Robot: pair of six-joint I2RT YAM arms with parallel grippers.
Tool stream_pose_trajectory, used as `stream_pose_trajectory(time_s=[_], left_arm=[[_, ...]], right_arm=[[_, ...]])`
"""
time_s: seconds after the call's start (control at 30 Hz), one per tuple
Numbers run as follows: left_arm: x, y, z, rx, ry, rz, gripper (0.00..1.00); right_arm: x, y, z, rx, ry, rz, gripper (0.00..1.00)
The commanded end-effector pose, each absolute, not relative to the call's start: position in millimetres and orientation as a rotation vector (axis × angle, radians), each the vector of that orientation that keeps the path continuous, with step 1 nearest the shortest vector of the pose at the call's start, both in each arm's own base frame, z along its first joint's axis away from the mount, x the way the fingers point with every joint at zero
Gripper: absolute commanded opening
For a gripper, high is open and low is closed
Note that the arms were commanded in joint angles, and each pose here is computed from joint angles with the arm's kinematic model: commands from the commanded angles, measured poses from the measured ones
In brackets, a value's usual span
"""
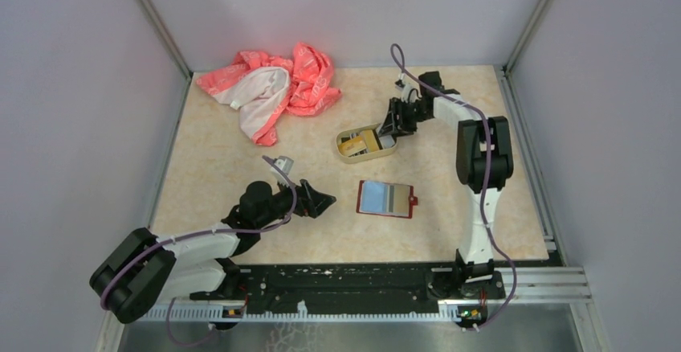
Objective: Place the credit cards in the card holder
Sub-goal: Pick up the credit card from the storage box.
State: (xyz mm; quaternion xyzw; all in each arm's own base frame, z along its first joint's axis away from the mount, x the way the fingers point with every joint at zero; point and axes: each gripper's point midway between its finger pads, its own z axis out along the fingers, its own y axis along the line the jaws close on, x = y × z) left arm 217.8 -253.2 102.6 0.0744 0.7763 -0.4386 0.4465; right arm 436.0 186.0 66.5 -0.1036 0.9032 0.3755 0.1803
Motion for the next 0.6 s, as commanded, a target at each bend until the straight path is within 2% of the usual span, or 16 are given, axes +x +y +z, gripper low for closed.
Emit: stream_pose_trajectory(time_s=[0.0, 0.57], left_arm=[[219.3, -256.9, 113.4, 0.190, 1.883, -1.118, 0.98], [219.4, -253.9, 113.9, 0.190, 1.882, -1.101, 0.98]], right_arm=[[442.0, 194.8, 57.6, -0.343, 2.567, 1.005, 0.44], [440.3, 191.1, 82.9, -0.320, 2.503, 1.134, 0.37]])
